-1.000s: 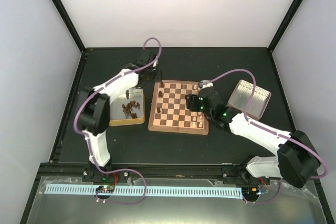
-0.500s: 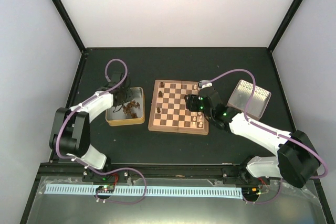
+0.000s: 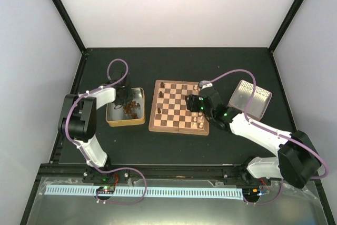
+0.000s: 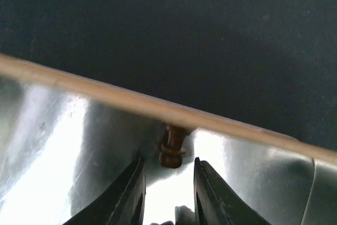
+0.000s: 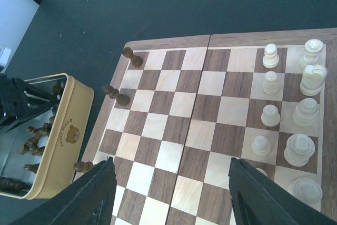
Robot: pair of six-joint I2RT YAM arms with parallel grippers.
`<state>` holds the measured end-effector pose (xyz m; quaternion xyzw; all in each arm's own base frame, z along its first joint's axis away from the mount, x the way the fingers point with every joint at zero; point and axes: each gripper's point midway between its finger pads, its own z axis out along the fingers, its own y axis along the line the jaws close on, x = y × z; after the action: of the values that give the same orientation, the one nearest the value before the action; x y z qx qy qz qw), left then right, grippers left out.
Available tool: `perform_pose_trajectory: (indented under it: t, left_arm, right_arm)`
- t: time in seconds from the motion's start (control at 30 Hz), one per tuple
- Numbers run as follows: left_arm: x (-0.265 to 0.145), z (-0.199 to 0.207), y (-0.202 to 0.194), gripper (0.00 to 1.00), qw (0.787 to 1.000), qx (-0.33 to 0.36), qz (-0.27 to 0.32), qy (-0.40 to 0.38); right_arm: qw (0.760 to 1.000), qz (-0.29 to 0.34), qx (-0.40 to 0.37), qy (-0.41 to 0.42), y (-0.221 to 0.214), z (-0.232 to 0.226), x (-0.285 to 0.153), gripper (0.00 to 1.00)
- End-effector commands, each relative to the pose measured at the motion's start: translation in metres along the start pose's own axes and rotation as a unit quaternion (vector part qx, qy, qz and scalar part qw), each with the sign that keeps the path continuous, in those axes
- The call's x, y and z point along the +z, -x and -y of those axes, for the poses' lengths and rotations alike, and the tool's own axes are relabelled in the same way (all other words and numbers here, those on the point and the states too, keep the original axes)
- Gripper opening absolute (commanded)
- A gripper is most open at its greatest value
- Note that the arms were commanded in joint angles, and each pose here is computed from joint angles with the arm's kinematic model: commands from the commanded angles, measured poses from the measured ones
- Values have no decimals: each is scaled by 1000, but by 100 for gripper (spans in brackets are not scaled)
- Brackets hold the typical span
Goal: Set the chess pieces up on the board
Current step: Pick up the chess piece from the storage box.
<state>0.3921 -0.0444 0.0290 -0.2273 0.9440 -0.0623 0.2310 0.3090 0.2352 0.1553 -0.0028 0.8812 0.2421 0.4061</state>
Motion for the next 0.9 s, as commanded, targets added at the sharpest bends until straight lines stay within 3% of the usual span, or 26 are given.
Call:
perform_pose_trajectory:
  t: [0.0, 0.13, 0.33, 0.53, 0.73, 0.87]
  left_arm:
    - [5, 16, 23, 25, 999, 18, 12, -25]
    - [14, 14, 22, 21, 999, 28, 1, -17]
    - [14, 11, 20, 6, 999, 30, -3, -13]
    - [-6, 18, 16, 2, 999, 25, -7, -39]
    - [-49, 52, 5, 2, 990, 34, -20, -139]
    - [-97, 101, -9, 2, 960, 87, -12, -265]
  right_arm:
    - [1000, 11, 6, 12, 13, -9, 1, 60]
    - [1000, 12, 5, 16, 17, -13, 0, 59]
    - [1000, 13, 6, 22, 19, -16, 0, 59]
    - [999, 6, 7, 33, 18, -21, 0, 59]
    - [994, -27, -29, 103, 15, -53, 1, 59]
    - [979, -62, -51, 188, 21, -90, -7, 61]
